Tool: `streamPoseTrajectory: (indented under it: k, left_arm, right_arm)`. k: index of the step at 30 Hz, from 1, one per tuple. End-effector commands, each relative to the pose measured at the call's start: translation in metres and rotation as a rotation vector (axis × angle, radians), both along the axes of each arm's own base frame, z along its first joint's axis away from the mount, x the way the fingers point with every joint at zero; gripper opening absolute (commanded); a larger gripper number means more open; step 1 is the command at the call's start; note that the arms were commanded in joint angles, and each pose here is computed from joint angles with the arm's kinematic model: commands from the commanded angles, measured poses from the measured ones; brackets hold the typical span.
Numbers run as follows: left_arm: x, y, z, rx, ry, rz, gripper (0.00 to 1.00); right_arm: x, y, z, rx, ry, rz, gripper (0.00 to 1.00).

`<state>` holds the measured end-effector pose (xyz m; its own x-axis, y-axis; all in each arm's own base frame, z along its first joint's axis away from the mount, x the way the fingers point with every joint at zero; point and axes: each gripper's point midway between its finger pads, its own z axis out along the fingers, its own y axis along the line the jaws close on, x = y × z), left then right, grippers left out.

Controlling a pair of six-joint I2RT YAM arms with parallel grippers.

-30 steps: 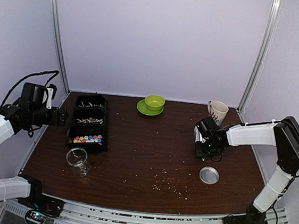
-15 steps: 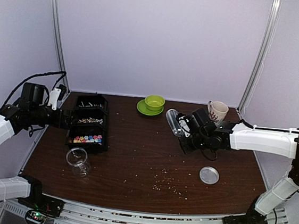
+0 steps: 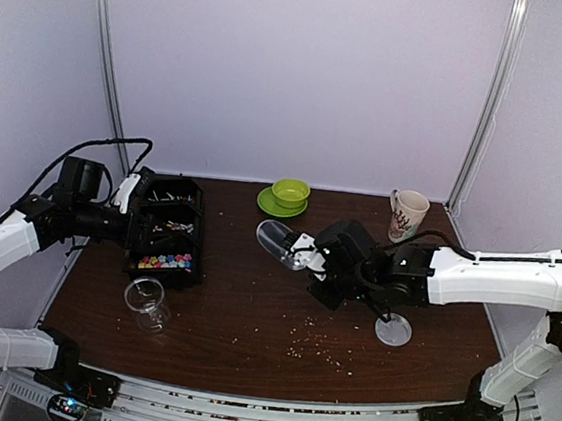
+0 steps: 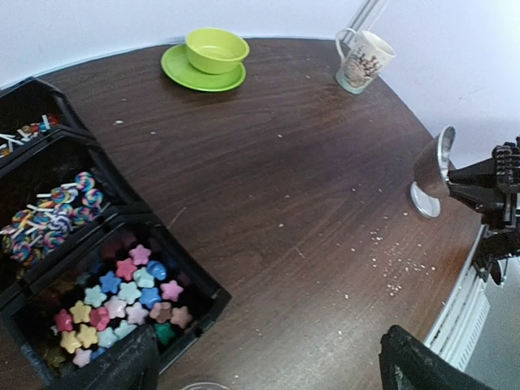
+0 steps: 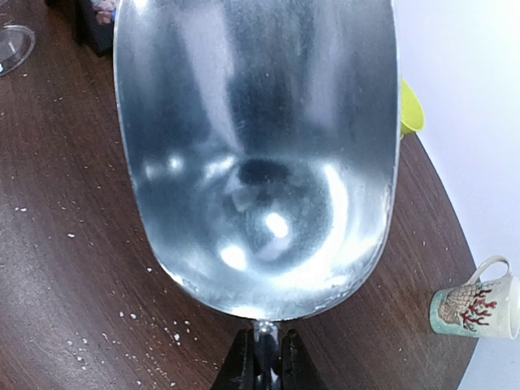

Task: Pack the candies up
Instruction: Pass from the right arm to the left

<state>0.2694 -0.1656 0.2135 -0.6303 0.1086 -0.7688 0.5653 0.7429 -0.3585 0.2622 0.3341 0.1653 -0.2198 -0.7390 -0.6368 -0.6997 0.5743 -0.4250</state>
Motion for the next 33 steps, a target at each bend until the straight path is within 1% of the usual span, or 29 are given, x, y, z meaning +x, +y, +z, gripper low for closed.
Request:
streamPoseTrajectory:
  k: [1,4,8,18,27,31,33]
  left_arm:
    - [-0.010,-0.037,0.017,-0.063,-0.025,-0.103,0.97]
    - [-0.012,-0.053,0.014,-0.054,-0.013,-0.135,0.97]
    - [-0.014,-0.073,0.014,-0.075,-0.001,-0.174,0.97]
    - [-0.028,-0.128,0.023,-0.083,0.011,-0.318,0.94]
    - [-0.031,-0.147,0.005,-0.079,0.070,-0.368,0.78]
    - [-0.035,-0.154,0.005,-0.104,0.077,-0.410,0.60]
    - [-0.037,-0.155,0.005,-0.109,0.079,-0.421,0.57]
  right_arm:
    - [-0.011,0.023,0.009,-0.068,-0.075,0.093,0.00]
    - [-0.024,0.034,0.010,-0.068,-0.083,0.144,0.00]
    - [-0.036,0.043,0.009,-0.071,-0.085,0.192,0.00]
    - [-0.042,0.045,0.003,-0.124,-0.124,0.187,0.00]
    - [-0.052,0.051,0.007,-0.095,-0.154,0.203,0.00]
    - [-0.051,0.051,0.010,-0.080,-0.176,0.190,0.00]
    - [-0.048,0.051,0.010,-0.085,-0.186,0.178,0.00]
